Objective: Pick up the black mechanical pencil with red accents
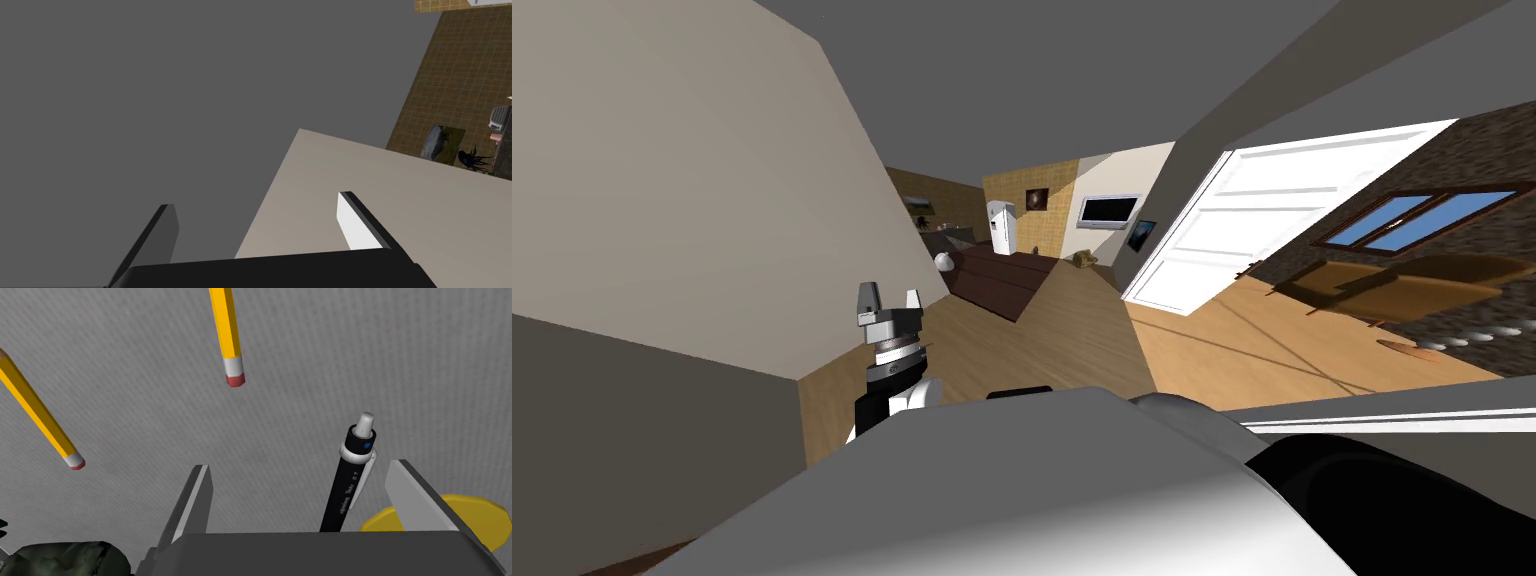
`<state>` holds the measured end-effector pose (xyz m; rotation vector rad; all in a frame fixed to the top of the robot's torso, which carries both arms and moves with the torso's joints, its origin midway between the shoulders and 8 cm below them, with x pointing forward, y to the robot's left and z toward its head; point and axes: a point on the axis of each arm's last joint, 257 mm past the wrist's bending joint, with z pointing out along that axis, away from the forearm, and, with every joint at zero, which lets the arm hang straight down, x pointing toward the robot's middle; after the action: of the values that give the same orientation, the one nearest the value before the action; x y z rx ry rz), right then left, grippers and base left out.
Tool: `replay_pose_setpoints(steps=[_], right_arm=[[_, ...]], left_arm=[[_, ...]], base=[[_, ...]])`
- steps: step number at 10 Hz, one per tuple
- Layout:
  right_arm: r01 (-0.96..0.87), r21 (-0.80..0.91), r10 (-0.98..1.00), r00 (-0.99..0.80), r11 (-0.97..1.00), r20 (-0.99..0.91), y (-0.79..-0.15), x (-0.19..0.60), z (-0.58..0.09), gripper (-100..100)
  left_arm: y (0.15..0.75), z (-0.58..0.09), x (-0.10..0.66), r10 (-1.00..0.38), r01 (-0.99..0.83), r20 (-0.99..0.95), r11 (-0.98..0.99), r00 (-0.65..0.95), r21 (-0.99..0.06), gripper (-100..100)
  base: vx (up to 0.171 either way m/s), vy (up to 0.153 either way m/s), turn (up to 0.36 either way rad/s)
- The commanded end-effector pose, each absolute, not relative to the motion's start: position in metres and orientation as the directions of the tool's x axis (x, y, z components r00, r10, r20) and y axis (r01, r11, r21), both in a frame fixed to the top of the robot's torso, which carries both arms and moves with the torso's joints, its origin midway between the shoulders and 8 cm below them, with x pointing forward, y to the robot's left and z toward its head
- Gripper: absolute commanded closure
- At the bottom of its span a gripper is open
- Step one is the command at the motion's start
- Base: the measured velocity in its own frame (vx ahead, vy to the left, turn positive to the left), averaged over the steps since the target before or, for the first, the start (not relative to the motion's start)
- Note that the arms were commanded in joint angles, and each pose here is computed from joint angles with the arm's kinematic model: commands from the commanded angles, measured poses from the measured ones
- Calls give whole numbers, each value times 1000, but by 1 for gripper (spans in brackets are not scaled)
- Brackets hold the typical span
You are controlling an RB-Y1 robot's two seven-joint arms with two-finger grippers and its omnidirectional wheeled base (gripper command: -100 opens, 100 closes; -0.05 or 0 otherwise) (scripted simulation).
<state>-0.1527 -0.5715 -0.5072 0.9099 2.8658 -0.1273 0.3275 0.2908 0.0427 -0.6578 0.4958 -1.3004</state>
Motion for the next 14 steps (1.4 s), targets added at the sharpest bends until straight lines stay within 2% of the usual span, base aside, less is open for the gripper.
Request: replay_pose_setpoints(steps=[1, 3, 5, 7, 14], right_arm=[[603, -48, 591, -792, 796, -157, -568, -151, -507, -100], [632, -34, 619, -767, 774, -167, -564, -145, -508, -100], [657, -38, 643, -747, 753, -170, -552, -147, -510, -100], [681, -32, 667, -724, 731, -176, -552, -145, -510, -100], [784, -27, 765, -613, 621, -200, -516, -150, -507, -100]], left_arm=[[291, 43, 327, -978, 711, 28, 132, 208, -691, 0], [291, 43, 327, -978, 711, 27, 132, 209, -691, 0], [291, 43, 327, -978, 711, 28, 132, 208, -691, 0], [291, 43, 327, -978, 711, 27, 132, 209, -691, 0], [291, 43, 327, -978, 711, 27, 132, 209, -691, 0]], base=[[-145, -6, 251], [-27, -2, -14], [-120, 10, 314], [-49, -6, 11], [-103, 39, 235]])
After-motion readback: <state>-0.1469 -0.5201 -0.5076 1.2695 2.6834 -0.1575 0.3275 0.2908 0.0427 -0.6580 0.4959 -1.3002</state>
